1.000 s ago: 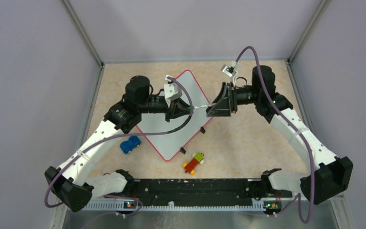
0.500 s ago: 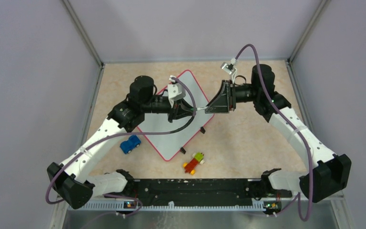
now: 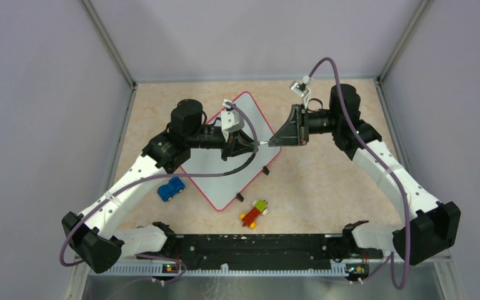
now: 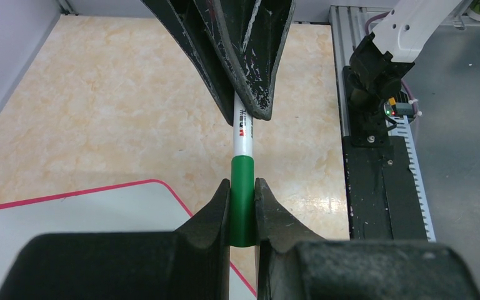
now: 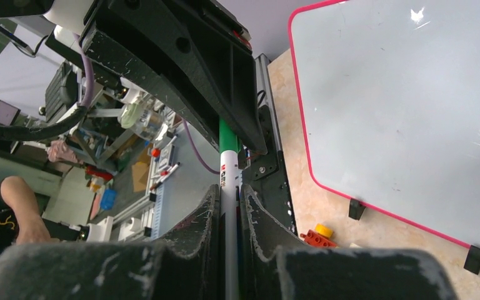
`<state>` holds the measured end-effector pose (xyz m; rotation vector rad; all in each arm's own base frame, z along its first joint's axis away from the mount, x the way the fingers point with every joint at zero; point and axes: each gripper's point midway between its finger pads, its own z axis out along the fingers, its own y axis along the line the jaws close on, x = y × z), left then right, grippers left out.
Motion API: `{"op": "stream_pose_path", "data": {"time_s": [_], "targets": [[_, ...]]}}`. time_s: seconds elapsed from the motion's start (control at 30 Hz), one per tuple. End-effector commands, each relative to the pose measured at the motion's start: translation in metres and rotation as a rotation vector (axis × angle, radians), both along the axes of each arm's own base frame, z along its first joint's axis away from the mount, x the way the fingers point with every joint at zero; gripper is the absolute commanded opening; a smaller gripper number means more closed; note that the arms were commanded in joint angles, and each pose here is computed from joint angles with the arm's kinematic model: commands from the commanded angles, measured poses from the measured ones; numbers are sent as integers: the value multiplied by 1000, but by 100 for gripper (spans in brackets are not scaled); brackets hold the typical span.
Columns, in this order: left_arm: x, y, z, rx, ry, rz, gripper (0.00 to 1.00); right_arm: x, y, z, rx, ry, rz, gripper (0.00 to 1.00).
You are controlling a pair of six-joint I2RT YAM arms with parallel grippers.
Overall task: Write a sentence on the whiteboard
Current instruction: Open the pen cap from the whiteboard marker.
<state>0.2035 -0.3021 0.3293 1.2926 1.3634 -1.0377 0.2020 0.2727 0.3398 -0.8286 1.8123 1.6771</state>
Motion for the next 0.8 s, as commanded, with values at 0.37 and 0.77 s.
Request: {"op": "stream_pose_path", "data": {"time_s": [0.37,0.77], "targets": [[15,23,-10,31,-21,86,0,12,-28,16,11,-122,-52,0],[16,12,-30,121,-4,58,0,61,-92,23,30,-126,-311,0]]}}
